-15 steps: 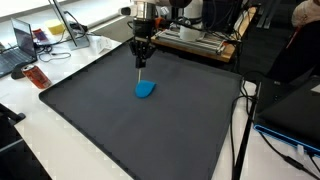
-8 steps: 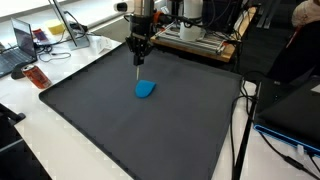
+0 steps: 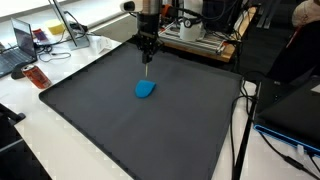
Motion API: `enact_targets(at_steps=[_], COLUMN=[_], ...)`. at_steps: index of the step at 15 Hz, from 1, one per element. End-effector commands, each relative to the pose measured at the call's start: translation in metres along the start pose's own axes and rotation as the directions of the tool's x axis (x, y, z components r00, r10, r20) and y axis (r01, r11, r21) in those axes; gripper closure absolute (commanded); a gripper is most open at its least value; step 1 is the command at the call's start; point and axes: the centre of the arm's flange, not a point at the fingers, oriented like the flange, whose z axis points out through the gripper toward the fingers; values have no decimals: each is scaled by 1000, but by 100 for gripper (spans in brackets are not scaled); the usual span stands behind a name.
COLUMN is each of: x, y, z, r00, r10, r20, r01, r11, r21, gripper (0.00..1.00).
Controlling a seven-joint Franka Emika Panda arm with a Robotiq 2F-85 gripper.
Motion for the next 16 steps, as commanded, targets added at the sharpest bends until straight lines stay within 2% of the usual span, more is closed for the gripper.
enact_targets(at_steps=[1,8,16], x=[5,20,40], y=[-7,-18,-28], z=[2,20,57], r00=[1000,998,998], r10=[-13,-43,-66], r20=[19,-47,-5], r01=[13,41,65], r11=[1000,998,995], r21=[-18,-38,-76], gripper=[97,97,97])
